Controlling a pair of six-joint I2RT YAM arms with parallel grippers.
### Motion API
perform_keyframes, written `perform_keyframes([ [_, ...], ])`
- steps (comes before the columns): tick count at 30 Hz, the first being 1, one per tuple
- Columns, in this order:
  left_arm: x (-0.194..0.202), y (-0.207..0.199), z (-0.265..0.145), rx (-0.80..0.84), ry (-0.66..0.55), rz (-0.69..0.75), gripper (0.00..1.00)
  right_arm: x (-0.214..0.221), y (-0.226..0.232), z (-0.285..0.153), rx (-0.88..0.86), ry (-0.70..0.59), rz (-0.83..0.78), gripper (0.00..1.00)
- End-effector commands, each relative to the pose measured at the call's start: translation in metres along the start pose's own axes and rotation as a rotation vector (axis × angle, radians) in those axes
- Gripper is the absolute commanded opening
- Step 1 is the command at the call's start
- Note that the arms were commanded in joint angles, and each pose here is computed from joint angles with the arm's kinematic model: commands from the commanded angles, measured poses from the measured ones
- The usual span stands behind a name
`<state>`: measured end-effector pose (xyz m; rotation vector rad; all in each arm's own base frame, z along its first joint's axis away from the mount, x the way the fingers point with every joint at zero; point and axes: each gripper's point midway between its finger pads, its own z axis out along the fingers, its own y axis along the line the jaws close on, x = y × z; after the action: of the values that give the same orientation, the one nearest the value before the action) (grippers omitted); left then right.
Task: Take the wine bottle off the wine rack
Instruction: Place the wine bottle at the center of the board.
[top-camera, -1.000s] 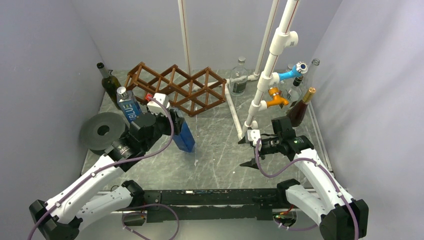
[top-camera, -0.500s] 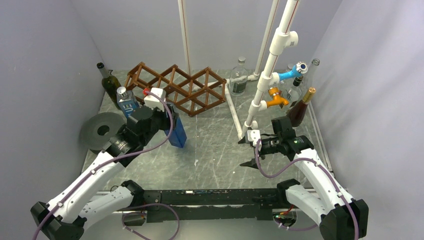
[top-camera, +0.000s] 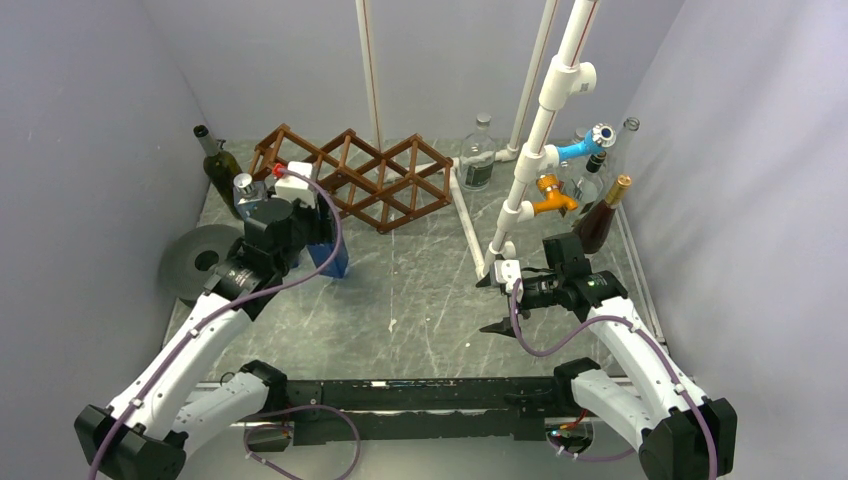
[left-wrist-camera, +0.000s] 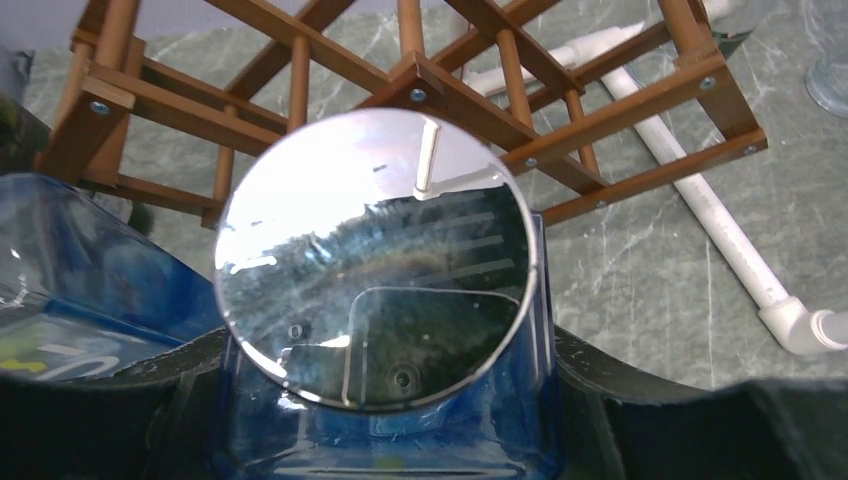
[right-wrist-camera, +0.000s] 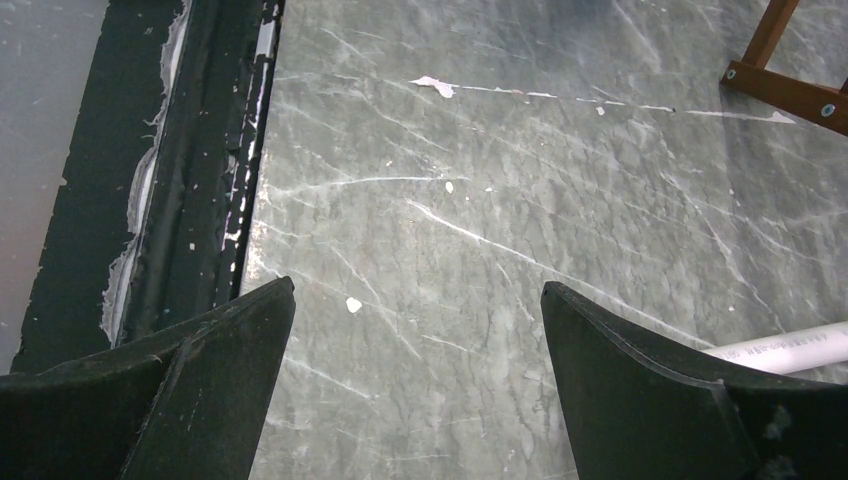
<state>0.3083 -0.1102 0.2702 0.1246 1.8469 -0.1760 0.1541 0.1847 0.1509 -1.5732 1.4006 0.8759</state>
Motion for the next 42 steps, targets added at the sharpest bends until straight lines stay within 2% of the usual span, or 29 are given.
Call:
perform_keyframes([
  [1,-0.083,0.0,-0.003,0.025,-0.298,-0.024,0.0,-0.004,-0.004,0.0,0.001,-0.013,-0.039,0.96],
  [16,-0.074,0.022,0.021,-0.007,-0.264,0.032,0.0,-0.003,-0.004,0.0,0.001,-0.01,-0.037,0.96],
  [42,-0.05,0.045,0.041,-0.075,-0.219,-0.014,0.01,-0.003,-0.004,0.0,0.002,-0.01,-0.04,0.96],
])
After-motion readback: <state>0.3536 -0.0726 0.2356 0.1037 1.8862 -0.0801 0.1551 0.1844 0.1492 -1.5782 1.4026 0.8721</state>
